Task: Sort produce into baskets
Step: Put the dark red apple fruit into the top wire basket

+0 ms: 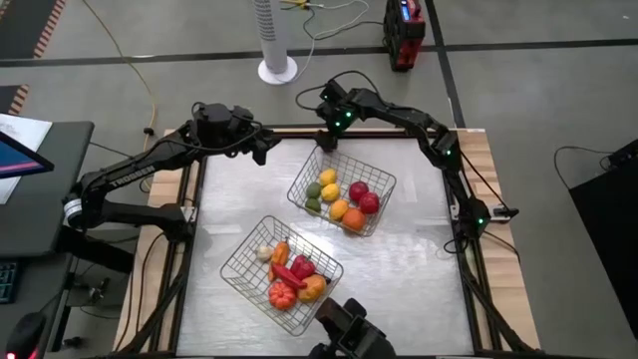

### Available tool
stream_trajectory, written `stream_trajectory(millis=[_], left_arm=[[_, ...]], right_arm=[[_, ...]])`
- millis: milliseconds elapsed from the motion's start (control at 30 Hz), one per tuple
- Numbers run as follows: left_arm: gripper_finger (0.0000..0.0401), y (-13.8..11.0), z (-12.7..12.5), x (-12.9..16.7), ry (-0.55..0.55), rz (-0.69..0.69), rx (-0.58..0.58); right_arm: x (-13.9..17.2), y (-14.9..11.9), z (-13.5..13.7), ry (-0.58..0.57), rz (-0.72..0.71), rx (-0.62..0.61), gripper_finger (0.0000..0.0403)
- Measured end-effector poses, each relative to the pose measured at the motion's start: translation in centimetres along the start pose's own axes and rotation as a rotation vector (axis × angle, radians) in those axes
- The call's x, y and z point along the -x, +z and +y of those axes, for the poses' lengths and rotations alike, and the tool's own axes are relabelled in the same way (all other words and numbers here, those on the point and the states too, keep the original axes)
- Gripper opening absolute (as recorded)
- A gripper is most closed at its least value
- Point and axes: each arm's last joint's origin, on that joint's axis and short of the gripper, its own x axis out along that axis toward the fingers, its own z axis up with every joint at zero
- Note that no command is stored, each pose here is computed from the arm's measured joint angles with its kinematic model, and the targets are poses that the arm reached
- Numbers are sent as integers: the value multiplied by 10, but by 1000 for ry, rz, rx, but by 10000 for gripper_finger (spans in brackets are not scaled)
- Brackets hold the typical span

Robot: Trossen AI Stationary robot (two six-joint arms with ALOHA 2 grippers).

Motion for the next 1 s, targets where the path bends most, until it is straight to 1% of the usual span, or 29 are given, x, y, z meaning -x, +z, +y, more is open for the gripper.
stream_trajectory(millis=[133, 233, 333, 467, 733, 800, 900, 1000], left_arm=[[201, -2, 0, 0, 6, 19, 1], [201, -2, 1, 0, 7, 25, 1], [201, -3, 1, 0, 10, 32, 1], [201, -5, 1, 0, 16, 49, 2], [201, -6, 2, 0, 22, 65, 5], [201, -6, 2, 0, 16, 68, 10], [201, -7, 1, 2, -5, 75, 13], [201, -6, 1, 3, -13, 75, 16]], right_arm=[[2, -2, 0, -60, 15, -7, 359], [2, -3, 2, -126, 28, 0, 373], [5, -3, 3, -197, 37, 4, 373], [2, -2, 4, -247, 21, 12, 368], [7, 0, 3, -264, 24, 33, 364], [8, -1, -1, -268, 46, 75, 364], [10, -7, -7, -269, 123, 142, 364], [13, -12, -13, -272, 180, 136, 364]])
